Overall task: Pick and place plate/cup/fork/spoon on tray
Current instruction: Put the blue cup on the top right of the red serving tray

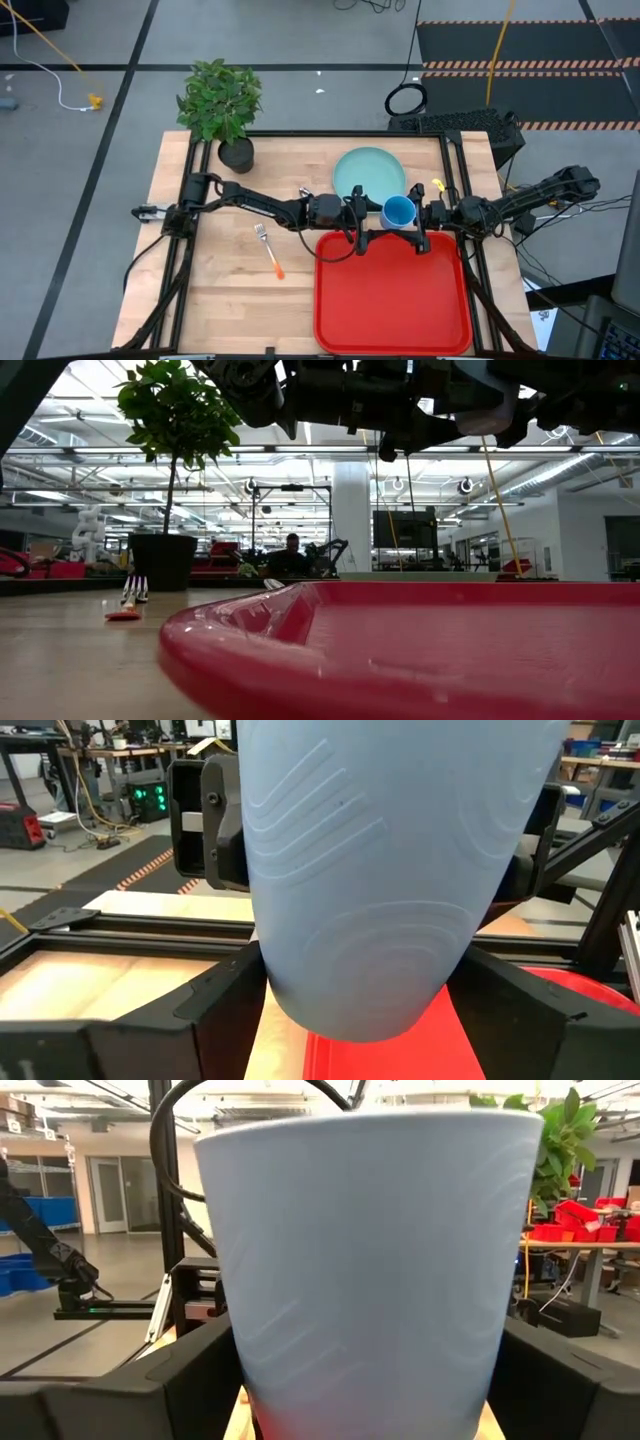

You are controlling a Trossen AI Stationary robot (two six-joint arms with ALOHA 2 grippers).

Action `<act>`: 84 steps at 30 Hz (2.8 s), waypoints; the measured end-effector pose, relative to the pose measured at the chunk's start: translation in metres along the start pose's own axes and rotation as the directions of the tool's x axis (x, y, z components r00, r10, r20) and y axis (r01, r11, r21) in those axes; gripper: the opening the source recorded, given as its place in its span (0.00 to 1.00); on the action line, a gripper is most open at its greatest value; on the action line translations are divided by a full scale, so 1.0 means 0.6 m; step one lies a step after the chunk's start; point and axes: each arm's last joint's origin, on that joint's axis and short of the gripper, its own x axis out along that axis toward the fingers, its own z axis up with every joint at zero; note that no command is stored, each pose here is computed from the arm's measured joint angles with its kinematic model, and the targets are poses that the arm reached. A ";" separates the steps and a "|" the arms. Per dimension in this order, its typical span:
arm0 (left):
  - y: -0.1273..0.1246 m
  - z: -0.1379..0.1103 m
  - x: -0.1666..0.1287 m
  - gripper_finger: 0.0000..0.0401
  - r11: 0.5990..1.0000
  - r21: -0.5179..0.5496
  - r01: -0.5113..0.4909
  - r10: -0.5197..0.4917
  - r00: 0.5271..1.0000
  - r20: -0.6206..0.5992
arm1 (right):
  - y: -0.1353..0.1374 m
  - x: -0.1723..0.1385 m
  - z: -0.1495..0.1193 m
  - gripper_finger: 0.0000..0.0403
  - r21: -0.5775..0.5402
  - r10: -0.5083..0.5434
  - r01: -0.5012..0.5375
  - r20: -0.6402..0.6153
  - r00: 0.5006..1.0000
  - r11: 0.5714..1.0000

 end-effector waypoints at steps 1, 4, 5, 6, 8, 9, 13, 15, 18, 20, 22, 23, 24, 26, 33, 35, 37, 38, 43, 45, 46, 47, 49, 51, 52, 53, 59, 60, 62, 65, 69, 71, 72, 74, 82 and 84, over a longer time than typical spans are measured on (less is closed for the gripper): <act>0.000 -0.001 0.000 0.71 1.000 0.001 0.000 0.000 1.000 -0.003 | 0.000 0.000 -0.001 0.86 0.003 0.000 0.000 -0.006 1.000 1.000; 0.001 -0.001 0.000 0.68 1.000 0.009 -0.003 0.003 1.000 -0.011 | -0.001 -0.002 -0.002 0.90 0.008 -0.006 0.006 -0.024 1.000 1.000; 0.001 -0.002 0.000 0.67 1.000 0.011 -0.003 0.003 1.000 -0.017 | -0.001 -0.003 -0.002 0.91 0.009 -0.007 0.007 -0.024 1.000 1.000; 0.001 -0.004 0.000 0.67 1.000 0.016 -0.004 0.005 1.000 -0.026 | -0.001 -0.004 -0.002 0.91 0.008 -0.007 0.007 -0.026 1.000 1.000; 0.001 -0.007 0.000 0.67 1.000 0.020 -0.005 0.005 0.999 -0.046 | -0.002 -0.005 0.000 0.92 0.010 -0.008 0.008 -0.026 1.000 1.000; 0.001 -0.008 0.000 0.68 1.000 0.020 -0.005 0.006 0.999 -0.051 | -0.002 -0.005 0.000 0.92 0.008 -0.015 0.015 -0.046 0.999 1.000; 0.002 -0.012 -0.001 0.71 1.000 0.025 -0.007 0.009 0.997 -0.079 | -0.002 0.005 0.014 0.92 -0.026 -0.071 0.067 -0.200 0.977 0.997; 0.003 -0.013 -0.001 0.70 0.999 0.035 -0.011 0.014 0.996 -0.087 | -0.001 0.009 0.026 0.92 -0.038 -0.086 0.077 -0.319 0.944 0.996; 0.003 -0.014 -0.001 0.68 0.999 0.035 -0.016 0.019 0.996 -0.091 | -0.001 0.010 0.058 0.92 -0.034 -0.100 0.095 -0.473 0.875 0.995; 0.003 -0.013 -0.001 0.68 0.999 0.036 -0.023 0.026 0.996 -0.087 | -0.003 0.009 0.078 0.92 -0.043 -0.137 0.136 -0.550 0.824 0.990; 0.005 -0.013 -0.001 0.68 0.999 0.036 -0.029 0.032 0.996 -0.086 | -0.003 0.006 0.095 0.92 -0.068 -0.181 0.175 -0.602 0.778 0.982; 0.005 -0.013 -0.001 0.69 0.999 0.036 -0.030 0.033 0.996 -0.088 | -0.003 0.005 0.100 0.92 -0.080 -0.195 0.186 -0.624 0.757 0.979; 0.004 -0.014 -0.001 0.70 0.999 0.036 -0.029 0.032 0.996 -0.089 | -0.002 0.004 0.105 0.92 -0.084 -0.201 0.192 -0.641 0.741 0.978; 0.002 -0.014 -0.001 0.70 0.999 0.036 -0.021 0.024 0.996 -0.088 | 0.000 0.002 0.112 0.92 -0.075 -0.197 0.198 -0.665 0.720 0.977; -0.001 -0.014 -0.001 0.67 0.999 0.036 -0.002 0.005 0.996 -0.091 | 0.000 -0.015 0.170 0.92 -0.068 -0.222 0.272 -0.776 0.590 0.960; -0.001 -0.014 -0.001 0.68 0.999 0.035 -0.002 0.005 0.996 -0.091 | 0.001 -0.016 0.195 0.91 -0.066 -0.227 0.294 -0.799 0.557 0.954; -0.001 -0.014 -0.001 0.69 0.999 0.035 -0.003 0.006 0.996 -0.091 | 0.003 -0.012 0.221 0.90 -0.072 -0.228 0.299 -0.817 0.530 0.952; -0.001 -0.014 -0.001 0.70 0.999 0.035 -0.003 0.006 0.996 -0.091 | 0.005 -0.009 0.234 0.90 -0.078 -0.226 0.293 -0.826 0.516 0.953; -0.001 -0.015 -0.001 0.69 0.999 0.036 -0.007 0.010 0.995 -0.097 | 0.026 0.022 0.293 0.88 -0.115 -0.206 0.211 -0.851 0.484 0.971; 0.000 -0.015 -0.001 0.68 0.999 0.037 -0.007 0.011 0.995 -0.096 | 0.038 0.042 0.310 0.88 -0.125 -0.193 0.167 -0.849 0.492 0.978; 0.000 -0.015 -0.001 0.68 0.999 0.040 -0.011 0.014 0.995 -0.096 | 0.044 0.053 0.316 0.88 -0.130 -0.186 0.144 -0.849 0.495 0.981; 0.001 -0.015 -0.001 0.68 0.999 0.045 -0.016 0.020 0.995 -0.096 | 0.050 0.064 0.318 0.88 -0.140 -0.182 0.122 -0.850 0.494 0.983; 0.002 -0.015 -0.001 0.69 0.998 0.059 -0.028 0.033 0.995 -0.096 | 0.064 0.087 0.310 0.88 -0.149 -0.163 0.068 -0.872 0.462 0.987; 0.002 -0.015 -0.001 0.70 0.997 0.066 -0.037 0.043 0.995 -0.095 | 0.076 0.107 0.293 0.88 -0.149 -0.143 0.019 -0.900 0.412 0.989; 0.002 -0.015 -0.001 0.70 0.997 0.066 -0.040 0.046 0.994 -0.095 | 0.082 0.117 0.282 0.88 -0.154 -0.142 -0.002 -0.913 0.382 0.988; 0.002 -0.015 -0.001 0.70 0.997 0.067 -0.040 0.046 0.994 -0.095 | 0.087 0.127 0.271 0.88 -0.163 -0.145 -0.022 -0.924 0.353 0.986; 0.002 -0.015 -0.001 0.68 0.995 0.088 -0.040 0.048 0.994 -0.096 | 0.101 0.153 0.233 0.82 -0.199 -0.172 -0.094 -0.955 0.243 0.975; 0.002 -0.015 -0.001 0.69 0.995 0.091 -0.040 0.049 0.994 -0.096 | 0.102 0.155 0.229 0.80 -0.205 -0.179 -0.096 -0.956 0.230 0.974; 0.003 -0.015 -0.001 0.70 0.995 0.094 -0.046 0.055 0.994 -0.097 | 0.101 0.155 0.228 0.75 -0.200 -0.175 -0.096 -0.961 0.215 0.975; 0.003 -0.017 -0.001 0.70 0.993 0.106 -0.046 0.058 0.992 -0.111 | 0.096 0.151 0.232 0.68 -0.188 -0.166 -0.084 -0.962 0.215 0.979; 0.004 -0.021 -0.002 0.68 0.991 0.126 -0.050 0.067 0.989 -0.131 | 0.086 0.147 0.240 0.59 -0.187 -0.169 -0.060 -0.959 0.229 0.981; 0.005 -0.022 -0.002 0.68 0.991 0.126 -0.051 0.069 0.988 -0.138 | 0.082 0.146 0.243 0.54 -0.185 -0.169 -0.048 -0.957 0.235 0.982; 0.005 -0.022 -0.002 0.68 0.991 0.127 -0.051 0.069 0.988 -0.139 | 0.080 0.146 0.244 0.52 -0.184 -0.170 -0.039 -0.957 0.236 0.982; 0.005 -0.022 -0.002 0.68 0.990 0.131 -0.050 0.069 0.988 -0.139 | 0.078 0.146 0.244 0.47 -0.185 -0.173 -0.031 -0.957 0.235 0.982; 0.004 -0.022 -0.002 0.68 0.990 0.131 -0.050 0.068 0.988 -0.140 | 0.075 0.147 0.243 0.28 -0.188 -0.176 -0.031 -0.956 0.234 0.982; 0.004 -0.022 -0.002 0.68 0.990 0.133 -0.049 0.068 0.988 -0.140 | 0.075 0.147 0.243 0.23 -0.188 -0.176 -0.033 -0.956 0.233 0.982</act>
